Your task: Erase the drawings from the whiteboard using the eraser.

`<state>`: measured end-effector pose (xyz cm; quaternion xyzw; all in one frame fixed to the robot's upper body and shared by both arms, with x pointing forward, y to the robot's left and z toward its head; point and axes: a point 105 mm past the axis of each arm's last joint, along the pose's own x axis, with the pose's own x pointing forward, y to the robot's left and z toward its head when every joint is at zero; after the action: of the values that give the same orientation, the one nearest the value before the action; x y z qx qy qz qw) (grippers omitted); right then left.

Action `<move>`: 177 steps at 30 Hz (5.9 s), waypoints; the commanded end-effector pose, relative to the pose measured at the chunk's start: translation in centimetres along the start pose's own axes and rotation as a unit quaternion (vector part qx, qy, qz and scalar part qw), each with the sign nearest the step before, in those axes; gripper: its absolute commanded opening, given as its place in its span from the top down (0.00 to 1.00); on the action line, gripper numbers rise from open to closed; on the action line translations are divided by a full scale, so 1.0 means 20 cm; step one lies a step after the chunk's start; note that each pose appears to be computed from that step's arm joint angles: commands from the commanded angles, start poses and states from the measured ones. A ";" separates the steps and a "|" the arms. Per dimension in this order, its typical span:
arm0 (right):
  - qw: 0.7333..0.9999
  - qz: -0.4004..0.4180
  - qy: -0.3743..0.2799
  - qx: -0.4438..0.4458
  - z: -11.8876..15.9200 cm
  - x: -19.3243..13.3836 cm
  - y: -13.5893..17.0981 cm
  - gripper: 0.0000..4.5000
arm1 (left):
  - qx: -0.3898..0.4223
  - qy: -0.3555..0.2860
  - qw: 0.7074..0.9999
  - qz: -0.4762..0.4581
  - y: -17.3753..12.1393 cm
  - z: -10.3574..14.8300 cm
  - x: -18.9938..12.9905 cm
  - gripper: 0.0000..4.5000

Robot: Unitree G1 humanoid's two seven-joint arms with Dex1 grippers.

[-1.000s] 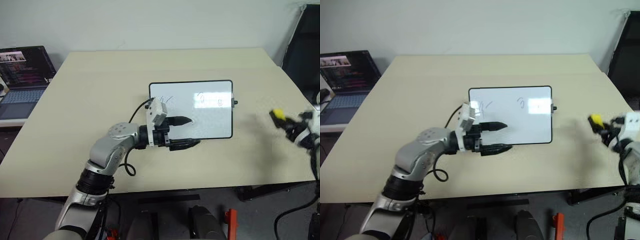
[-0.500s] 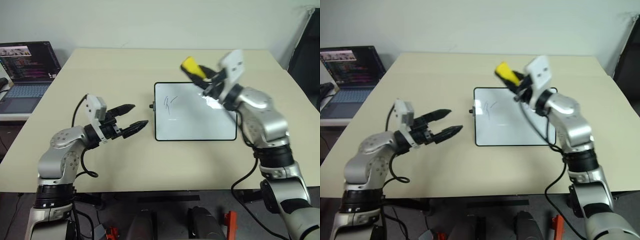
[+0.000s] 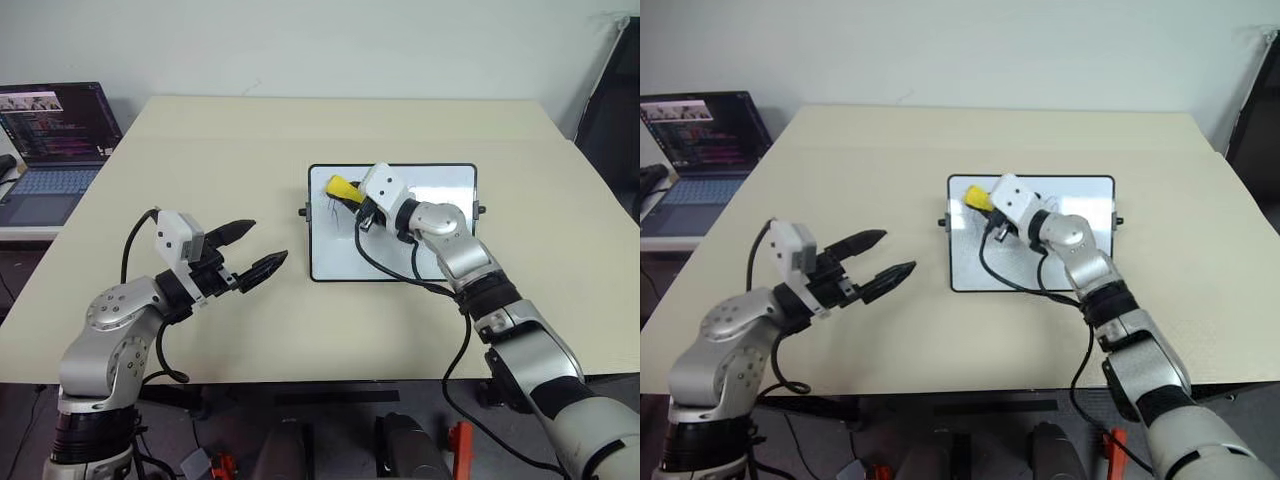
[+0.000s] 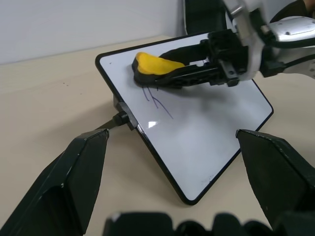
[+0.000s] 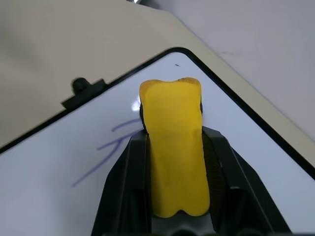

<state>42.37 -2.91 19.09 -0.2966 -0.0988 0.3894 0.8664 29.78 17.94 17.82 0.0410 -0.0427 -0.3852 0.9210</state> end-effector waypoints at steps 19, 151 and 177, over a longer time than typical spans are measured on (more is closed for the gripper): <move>0.997 0.040 0.057 -0.018 -0.15 -0.02 0.06 0.78 | 0.016 -0.024 1.000 -0.005 -0.02 0.09 0.02 0.00; 0.990 -0.099 -0.085 0.058 0.06 -0.30 -0.24 0.78 | 0.117 0.040 0.990 -0.064 0.05 0.23 0.11 0.00; 0.992 0.025 0.083 0.090 -0.41 -0.32 0.12 0.78 | 0.118 0.010 0.992 -0.045 0.05 0.24 0.08 0.00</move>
<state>39.72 -9.37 13.64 -0.2611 -0.0362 0.3942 0.8804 31.35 16.89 21.47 0.1462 -0.0428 -0.4310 0.8894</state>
